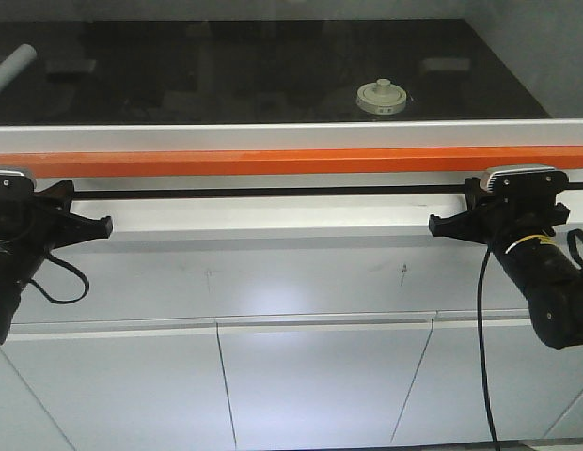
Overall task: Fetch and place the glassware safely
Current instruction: 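Push the orange handle upward with both grippers to lift the sash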
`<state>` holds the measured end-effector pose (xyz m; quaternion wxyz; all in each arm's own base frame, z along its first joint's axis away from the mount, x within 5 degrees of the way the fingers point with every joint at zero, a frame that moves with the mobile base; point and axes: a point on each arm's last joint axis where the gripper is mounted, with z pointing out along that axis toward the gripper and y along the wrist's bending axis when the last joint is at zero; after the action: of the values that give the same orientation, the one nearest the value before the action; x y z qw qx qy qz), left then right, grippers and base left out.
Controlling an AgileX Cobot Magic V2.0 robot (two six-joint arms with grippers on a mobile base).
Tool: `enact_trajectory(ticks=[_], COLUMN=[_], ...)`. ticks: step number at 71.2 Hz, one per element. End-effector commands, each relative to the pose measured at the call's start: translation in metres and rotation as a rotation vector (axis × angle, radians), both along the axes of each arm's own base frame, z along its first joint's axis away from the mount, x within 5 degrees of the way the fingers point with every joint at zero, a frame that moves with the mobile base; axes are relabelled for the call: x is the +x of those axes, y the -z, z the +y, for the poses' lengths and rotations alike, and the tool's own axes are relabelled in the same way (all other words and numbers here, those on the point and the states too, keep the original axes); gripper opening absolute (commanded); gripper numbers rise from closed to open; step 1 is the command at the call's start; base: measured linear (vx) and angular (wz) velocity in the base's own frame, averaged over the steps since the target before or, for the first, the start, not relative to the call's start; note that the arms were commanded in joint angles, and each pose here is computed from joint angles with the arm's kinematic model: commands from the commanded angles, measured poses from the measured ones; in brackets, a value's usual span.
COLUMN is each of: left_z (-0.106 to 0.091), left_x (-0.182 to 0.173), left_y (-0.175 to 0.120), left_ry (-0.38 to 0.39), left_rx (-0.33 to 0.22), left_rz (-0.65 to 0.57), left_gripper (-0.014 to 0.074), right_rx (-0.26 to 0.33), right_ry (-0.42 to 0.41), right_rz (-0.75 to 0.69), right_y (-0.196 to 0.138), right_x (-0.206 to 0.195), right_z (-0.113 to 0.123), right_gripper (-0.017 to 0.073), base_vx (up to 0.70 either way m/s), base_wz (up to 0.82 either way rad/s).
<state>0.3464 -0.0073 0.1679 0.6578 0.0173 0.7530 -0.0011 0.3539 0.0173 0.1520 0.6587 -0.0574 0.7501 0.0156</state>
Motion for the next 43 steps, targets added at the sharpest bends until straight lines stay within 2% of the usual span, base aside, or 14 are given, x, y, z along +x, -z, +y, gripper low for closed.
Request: enact_trajectory(ticks=[1, 19, 43], left_z=[-0.002, -0.002, -0.002], left_x=[0.004, 0.007, 0.009], left_y=[-0.025, -0.015, -0.021], left_ry=[0.001, 0.001, 0.001], left_rx=[-0.007, -0.009, -0.01], left_rz=[-0.137, -0.17, -0.219], left_gripper=[-0.0007, -0.0007, -0.0007], right_rx=[0.009, 0.012, 0.008], right_ry=[-0.002, -0.004, -0.018], right_rz=[-0.128, -0.148, -0.205], right_y=[-0.021, -0.018, -0.03], right_x=[0.005, 0.006, 0.015], right_z=[-0.001, -0.001, 0.001], right_gripper=[-0.0001, -0.0001, -0.0001], base_vx=[0.0, 0.0, 0.0], base_wz=[0.0, 0.0, 0.0])
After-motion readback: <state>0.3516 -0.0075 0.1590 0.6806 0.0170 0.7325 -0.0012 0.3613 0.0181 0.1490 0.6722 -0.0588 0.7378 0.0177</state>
